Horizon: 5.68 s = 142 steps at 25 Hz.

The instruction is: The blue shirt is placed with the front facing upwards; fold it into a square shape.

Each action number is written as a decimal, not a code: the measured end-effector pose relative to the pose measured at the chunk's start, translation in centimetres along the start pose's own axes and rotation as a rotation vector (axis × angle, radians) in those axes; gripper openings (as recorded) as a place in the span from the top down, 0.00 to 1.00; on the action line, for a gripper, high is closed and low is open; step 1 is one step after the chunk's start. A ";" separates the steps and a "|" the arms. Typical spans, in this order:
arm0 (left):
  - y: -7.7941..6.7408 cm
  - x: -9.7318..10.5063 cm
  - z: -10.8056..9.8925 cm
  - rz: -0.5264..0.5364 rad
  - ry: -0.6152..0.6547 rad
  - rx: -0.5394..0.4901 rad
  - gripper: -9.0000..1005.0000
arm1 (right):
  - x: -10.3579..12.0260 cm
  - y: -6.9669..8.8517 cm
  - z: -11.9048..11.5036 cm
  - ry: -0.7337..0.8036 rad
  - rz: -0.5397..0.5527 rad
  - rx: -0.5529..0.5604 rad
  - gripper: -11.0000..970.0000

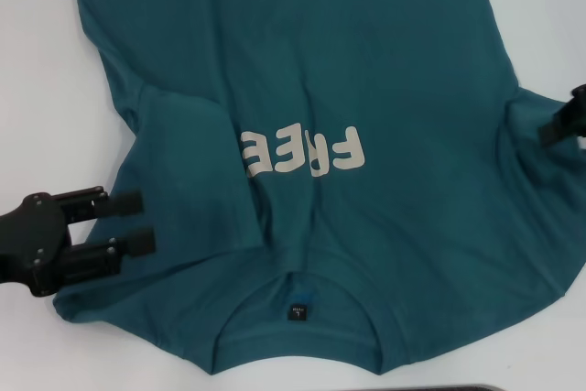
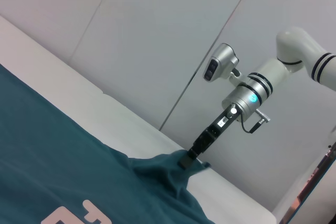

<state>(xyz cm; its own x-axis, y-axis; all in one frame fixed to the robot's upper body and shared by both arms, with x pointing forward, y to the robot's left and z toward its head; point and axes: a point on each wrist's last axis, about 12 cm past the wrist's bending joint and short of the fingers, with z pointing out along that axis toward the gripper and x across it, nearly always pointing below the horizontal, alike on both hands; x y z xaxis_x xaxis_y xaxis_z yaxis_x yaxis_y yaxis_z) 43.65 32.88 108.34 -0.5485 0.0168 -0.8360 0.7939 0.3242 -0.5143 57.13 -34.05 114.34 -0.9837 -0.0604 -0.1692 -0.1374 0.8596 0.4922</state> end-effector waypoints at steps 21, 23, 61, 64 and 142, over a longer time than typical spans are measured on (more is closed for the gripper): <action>0.1 -0.2 -0.5 0.010 -0.029 -0.033 0.36 | -1.0 2.9 2.0 -0.026 -0.009 -0.197 0.96; 0.1 -0.3 -0.5 0.010 -0.032 -0.037 0.36 | -1.1 2.9 2.2 -0.033 -0.002 -0.198 0.96; 0.0 -0.5 -1.1 0.023 -0.068 -0.063 0.36 | -1.1 0.6 0.9 0.015 0.011 -0.045 0.48; 0.0 -0.5 -1.1 0.023 -0.068 -0.063 0.36 | -1.0 0.3 1.4 0.024 0.013 -0.014 0.48; -0.3 -1.6 -0.1 -0.012 -0.161 -0.001 0.36 | 4.4 2.4 2.9 -0.683 -0.879 -0.390 0.49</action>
<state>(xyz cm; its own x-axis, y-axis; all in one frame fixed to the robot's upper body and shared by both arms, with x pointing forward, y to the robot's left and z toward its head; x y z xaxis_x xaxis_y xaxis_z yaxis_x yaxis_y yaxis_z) 44.26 32.87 109.82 -0.5085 -0.1386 -0.8498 0.7873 0.3249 -0.5240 52.78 -30.78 112.32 -0.2839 -0.1679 -0.9440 -0.8796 0.4377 0.1866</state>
